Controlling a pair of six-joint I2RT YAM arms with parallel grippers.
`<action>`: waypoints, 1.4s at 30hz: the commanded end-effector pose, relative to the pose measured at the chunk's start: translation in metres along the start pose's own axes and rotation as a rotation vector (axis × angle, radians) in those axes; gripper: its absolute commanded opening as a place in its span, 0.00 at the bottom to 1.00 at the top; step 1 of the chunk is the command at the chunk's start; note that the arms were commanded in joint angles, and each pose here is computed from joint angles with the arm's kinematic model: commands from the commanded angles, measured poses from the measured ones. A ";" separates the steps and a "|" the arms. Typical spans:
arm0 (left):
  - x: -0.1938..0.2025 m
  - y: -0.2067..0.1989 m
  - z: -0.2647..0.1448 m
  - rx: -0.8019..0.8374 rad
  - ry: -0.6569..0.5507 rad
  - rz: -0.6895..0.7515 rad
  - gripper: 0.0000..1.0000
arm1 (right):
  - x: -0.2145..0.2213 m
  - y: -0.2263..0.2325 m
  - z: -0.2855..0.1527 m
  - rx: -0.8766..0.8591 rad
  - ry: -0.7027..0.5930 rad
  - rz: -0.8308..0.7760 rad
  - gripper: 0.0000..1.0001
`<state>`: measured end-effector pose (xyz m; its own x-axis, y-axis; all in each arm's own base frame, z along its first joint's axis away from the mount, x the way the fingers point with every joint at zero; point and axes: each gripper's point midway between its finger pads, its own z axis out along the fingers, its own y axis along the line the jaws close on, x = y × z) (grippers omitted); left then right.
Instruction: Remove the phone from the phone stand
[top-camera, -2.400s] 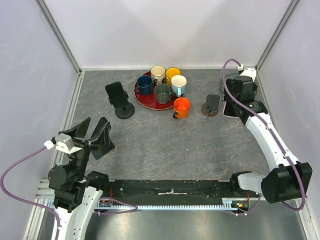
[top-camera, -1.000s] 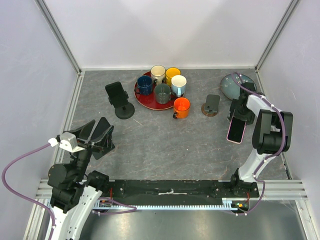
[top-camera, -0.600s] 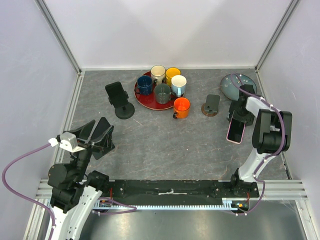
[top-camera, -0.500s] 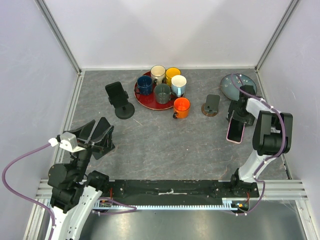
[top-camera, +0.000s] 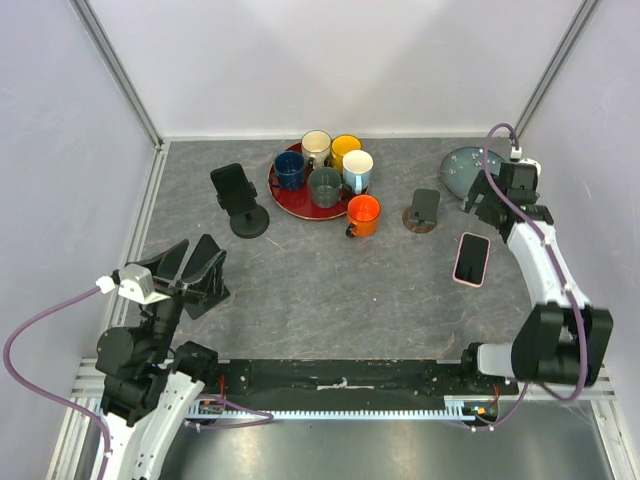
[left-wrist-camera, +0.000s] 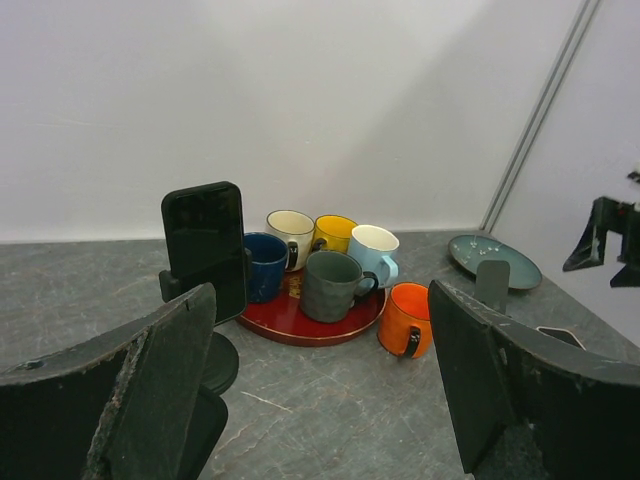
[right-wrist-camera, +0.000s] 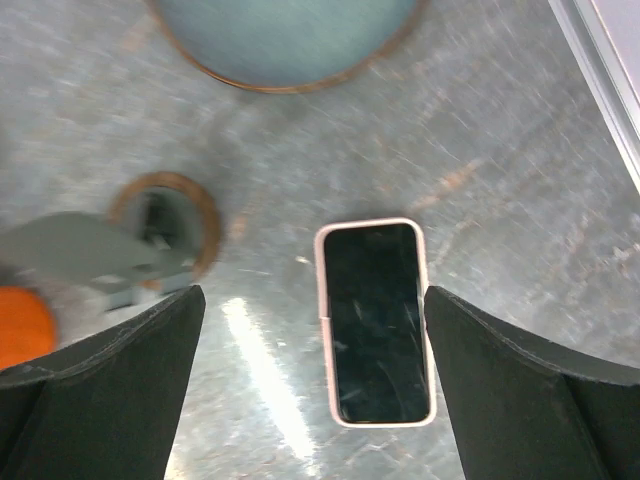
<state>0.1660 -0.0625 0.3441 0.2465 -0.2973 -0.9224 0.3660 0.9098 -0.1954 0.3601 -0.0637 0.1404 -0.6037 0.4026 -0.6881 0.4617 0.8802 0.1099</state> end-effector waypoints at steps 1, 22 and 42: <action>-0.020 0.003 -0.008 -0.016 -0.067 0.029 0.93 | -0.035 0.049 -0.046 -0.216 -0.182 0.022 0.98; 0.021 0.060 0.004 -0.372 0.184 0.021 0.94 | 0.050 0.218 -0.158 -0.899 -0.172 -0.103 0.98; 0.101 0.083 0.008 -0.553 0.816 0.147 0.96 | 0.120 0.233 -0.171 -1.060 -0.107 -0.165 0.98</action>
<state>0.2333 -0.0259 0.2383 -0.4764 -0.0489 -0.8779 -0.0853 0.9963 -0.0091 0.2814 0.2297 0.1852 -0.5849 0.2462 -0.7728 -0.4039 0.7379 0.5407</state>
